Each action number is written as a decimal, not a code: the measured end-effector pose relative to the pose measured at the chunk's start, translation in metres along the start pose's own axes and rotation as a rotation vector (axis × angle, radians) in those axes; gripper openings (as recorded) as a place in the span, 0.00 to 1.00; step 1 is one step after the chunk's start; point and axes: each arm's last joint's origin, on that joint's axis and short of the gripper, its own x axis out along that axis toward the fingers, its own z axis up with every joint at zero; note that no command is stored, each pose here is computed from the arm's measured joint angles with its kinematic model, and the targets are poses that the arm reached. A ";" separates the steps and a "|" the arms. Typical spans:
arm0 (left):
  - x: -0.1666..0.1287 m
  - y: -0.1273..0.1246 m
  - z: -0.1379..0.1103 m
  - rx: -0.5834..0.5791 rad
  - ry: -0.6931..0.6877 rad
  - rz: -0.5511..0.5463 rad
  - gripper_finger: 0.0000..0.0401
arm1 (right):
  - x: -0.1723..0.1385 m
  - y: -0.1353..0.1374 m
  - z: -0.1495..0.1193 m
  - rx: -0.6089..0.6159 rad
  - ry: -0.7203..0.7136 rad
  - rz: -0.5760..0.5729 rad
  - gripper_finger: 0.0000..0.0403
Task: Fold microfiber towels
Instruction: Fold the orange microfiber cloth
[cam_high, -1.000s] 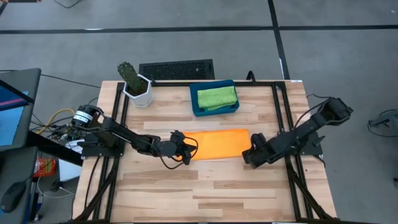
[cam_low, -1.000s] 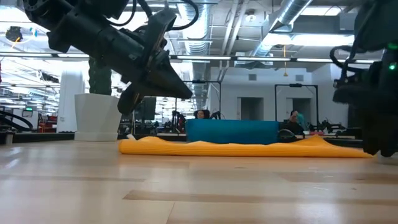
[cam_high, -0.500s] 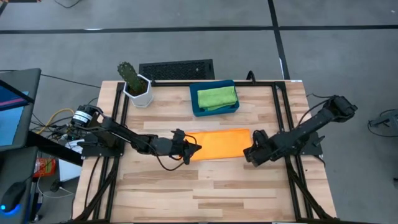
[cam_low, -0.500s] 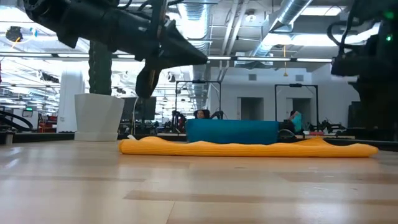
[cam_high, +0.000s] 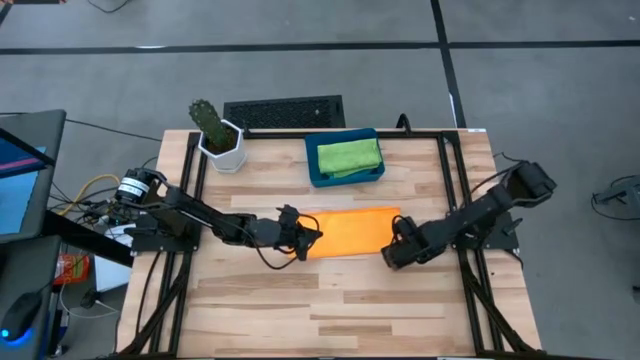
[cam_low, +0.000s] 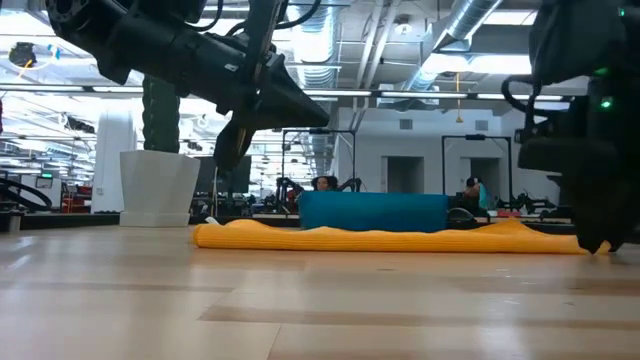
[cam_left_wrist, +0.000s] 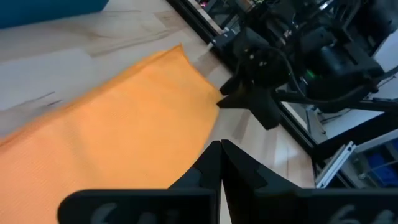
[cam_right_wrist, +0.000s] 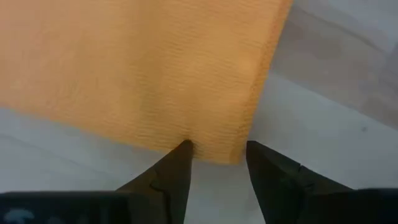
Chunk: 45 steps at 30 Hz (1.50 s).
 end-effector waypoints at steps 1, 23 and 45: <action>0.000 0.000 0.000 0.001 0.003 -0.001 0.00 | 0.002 0.001 0.000 -0.001 0.004 -0.009 0.44; -0.001 0.010 -0.010 0.056 0.101 0.094 0.00 | -0.028 0.011 0.015 -0.059 0.002 0.140 0.03; -0.002 0.015 -0.013 0.084 0.116 0.154 0.00 | -0.068 0.053 0.047 -0.243 -0.227 0.436 0.04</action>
